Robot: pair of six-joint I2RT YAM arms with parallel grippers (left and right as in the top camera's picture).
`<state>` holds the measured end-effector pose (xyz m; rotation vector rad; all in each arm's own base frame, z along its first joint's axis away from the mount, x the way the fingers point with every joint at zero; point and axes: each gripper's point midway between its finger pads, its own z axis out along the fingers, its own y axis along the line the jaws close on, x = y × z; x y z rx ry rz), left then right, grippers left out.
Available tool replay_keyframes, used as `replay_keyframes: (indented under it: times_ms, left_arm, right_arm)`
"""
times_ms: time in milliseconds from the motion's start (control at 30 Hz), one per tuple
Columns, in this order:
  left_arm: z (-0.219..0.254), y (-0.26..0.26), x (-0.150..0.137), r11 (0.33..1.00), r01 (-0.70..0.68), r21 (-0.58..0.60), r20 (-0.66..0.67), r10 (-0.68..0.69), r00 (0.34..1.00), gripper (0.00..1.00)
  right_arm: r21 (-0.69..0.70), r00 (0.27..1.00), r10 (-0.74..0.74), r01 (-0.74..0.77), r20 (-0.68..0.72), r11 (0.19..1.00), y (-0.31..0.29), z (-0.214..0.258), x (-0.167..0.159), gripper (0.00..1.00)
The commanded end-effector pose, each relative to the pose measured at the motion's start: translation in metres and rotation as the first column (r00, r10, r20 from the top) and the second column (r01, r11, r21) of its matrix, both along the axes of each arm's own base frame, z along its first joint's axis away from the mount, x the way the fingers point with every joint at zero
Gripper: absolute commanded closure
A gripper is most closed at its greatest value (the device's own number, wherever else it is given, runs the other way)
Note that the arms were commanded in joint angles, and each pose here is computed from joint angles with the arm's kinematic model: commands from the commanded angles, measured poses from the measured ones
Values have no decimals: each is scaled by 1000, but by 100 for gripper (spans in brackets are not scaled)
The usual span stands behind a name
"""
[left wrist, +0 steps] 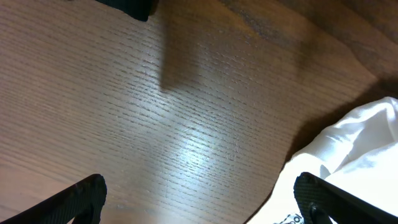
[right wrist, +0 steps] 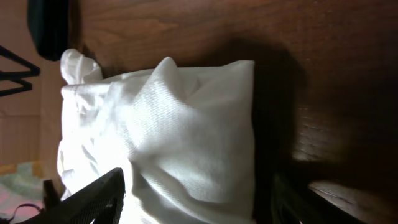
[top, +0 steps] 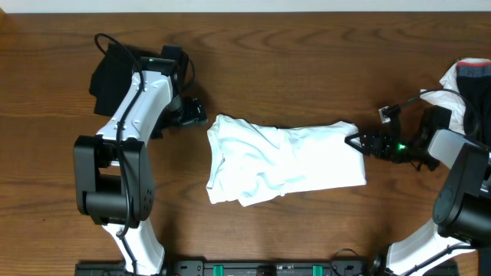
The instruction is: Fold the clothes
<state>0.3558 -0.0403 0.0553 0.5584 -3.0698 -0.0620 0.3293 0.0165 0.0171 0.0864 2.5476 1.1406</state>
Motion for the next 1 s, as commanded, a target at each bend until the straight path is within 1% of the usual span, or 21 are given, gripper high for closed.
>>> replay_keyframes:
  times_ms: [0, 200, 300, 367, 533, 633, 667, 733, 833, 900, 967]
  left_arm:
    - [-6, 1, -4, 1000, 0, 4, -24, 0, 1000, 2]
    - [-6, 1, -4, 1000, 0, 4, -24, 0, 1000, 2]
    - [-6, 1, -4, 1000, 0, 4, -24, 0, 1000, 2]
    - [-6, 1, -4, 1000, 0, 4, -24, 0, 1000, 2]
    - [-6, 1, -4, 1000, 0, 4, -24, 0, 1000, 2]
    - [-6, 1, -4, 1000, 0, 4, -24, 0, 1000, 2]
    - [-6, 1, -4, 1000, 0, 4, -24, 0, 1000, 2]
    - [-6, 1, -4, 1000, 0, 4, -24, 0, 1000, 2]
    - [-6, 1, -4, 1000, 1, 4, -24, -1, 1000, 2]
    - [-6, 1, -4, 1000, 0, 4, -24, 0, 1000, 2]
    - [-6, 1, -4, 1000, 0, 4, -24, 0, 1000, 2]
  right_arm:
    - [-13, 998, 6, -7, -55, 1000, 0, -16, -10, 27]
    - [4, 995, 8, -7, -97, 1000, 3, -16, -18, 26]
    - [14, 993, 9, -7, -121, 1000, 5, -16, -23, 27]
    - [18, 991, 10, -7, -133, 1000, 6, -16, -25, 30]
    - [7, 991, 30, -29, -128, 1000, 9, -19, -27, 46]
    - [-6, 993, 68, -69, -91, 998, 12, -19, -27, 49]
    - [-7, 993, 72, -73, -88, 997, 12, -19, -27, 48]
    - [-9, 993, 77, -78, -85, 997, 14, -19, -26, 42]
    - [-13, 993, 93, -94, -75, 996, 17, -19, -26, 37]
    - [-17, 992, 107, -109, -68, 994, 19, -19, -26, 38]
    - [-37, 990, 118, -121, -75, 992, 20, -22, -28, 43]
